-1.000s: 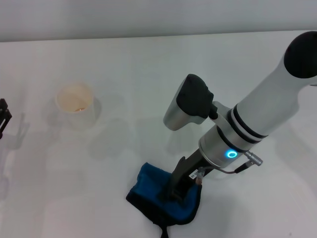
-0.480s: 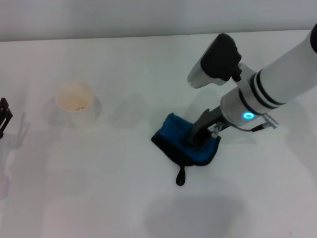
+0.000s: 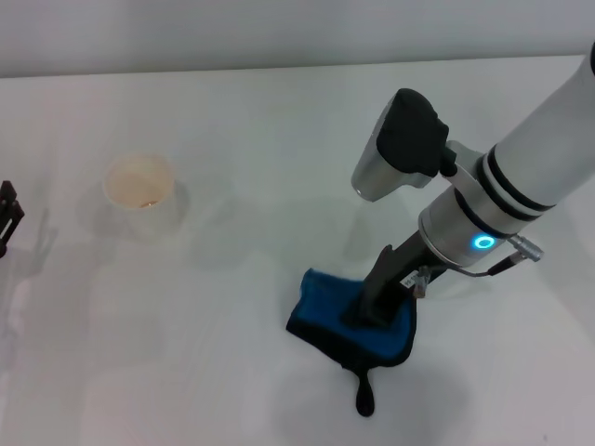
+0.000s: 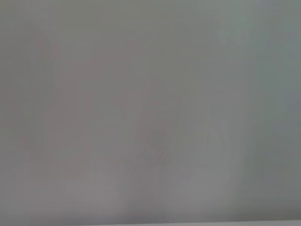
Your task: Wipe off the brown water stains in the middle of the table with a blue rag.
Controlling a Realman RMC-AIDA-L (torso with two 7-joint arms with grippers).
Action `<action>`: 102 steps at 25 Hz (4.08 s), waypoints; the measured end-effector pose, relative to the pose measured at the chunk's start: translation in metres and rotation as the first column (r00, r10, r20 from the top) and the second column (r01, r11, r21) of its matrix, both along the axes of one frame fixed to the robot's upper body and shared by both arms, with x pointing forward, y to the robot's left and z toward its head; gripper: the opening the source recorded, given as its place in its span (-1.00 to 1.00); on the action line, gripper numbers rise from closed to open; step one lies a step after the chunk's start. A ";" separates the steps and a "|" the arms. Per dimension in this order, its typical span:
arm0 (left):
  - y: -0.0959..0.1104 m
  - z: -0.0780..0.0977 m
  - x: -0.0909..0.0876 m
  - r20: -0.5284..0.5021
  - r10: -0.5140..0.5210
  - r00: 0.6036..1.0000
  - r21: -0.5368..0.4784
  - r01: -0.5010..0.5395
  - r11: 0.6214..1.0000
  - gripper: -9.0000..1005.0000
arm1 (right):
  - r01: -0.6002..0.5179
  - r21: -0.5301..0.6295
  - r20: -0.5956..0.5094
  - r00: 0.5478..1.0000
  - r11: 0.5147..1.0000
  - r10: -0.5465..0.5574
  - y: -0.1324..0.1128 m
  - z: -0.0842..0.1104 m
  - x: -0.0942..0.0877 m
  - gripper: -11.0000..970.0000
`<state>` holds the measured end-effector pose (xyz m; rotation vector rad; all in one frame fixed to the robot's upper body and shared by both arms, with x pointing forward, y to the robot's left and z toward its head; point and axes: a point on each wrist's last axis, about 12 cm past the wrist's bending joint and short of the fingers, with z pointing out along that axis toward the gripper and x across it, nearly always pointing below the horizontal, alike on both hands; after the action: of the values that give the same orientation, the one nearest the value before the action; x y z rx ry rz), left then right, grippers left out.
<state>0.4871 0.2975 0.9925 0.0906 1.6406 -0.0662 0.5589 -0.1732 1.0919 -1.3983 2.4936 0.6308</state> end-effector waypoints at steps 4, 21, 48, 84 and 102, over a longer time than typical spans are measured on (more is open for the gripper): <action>0.000 0.000 0.000 0.000 0.001 1.000 -0.002 -0.001 1.000 0.78 | -0.057 -0.025 0.009 0.998 0.998 0.057 -0.002 0.010 -0.007 -0.79; -0.002 0.002 0.003 0.006 -0.003 1.000 -0.008 0.003 1.000 0.78 | -0.040 -0.152 -0.070 0.997 0.988 0.030 -0.005 0.002 -0.020 -0.71; -0.002 0.002 0.005 0.009 -0.006 1.000 -0.006 0.006 1.000 0.78 | 0.172 0.468 0.000 0.981 0.867 -0.195 -0.019 0.035 0.004 0.69; -0.012 0.004 0.032 -0.065 -0.036 0.997 -0.077 0.031 0.997 0.78 | 0.519 0.719 0.445 0.168 0.463 -0.880 -0.176 -0.084 -0.041 0.74; -0.015 0.010 0.052 -0.102 -0.062 0.993 -0.070 0.055 0.996 0.78 | 0.538 0.736 0.420 0.114 0.412 -0.900 -0.183 -0.085 -0.046 0.74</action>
<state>0.5392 0.2825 1.0020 0.0857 1.7379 -0.1734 0.5127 -0.3565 1.0065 0.0282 1.7113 0.1530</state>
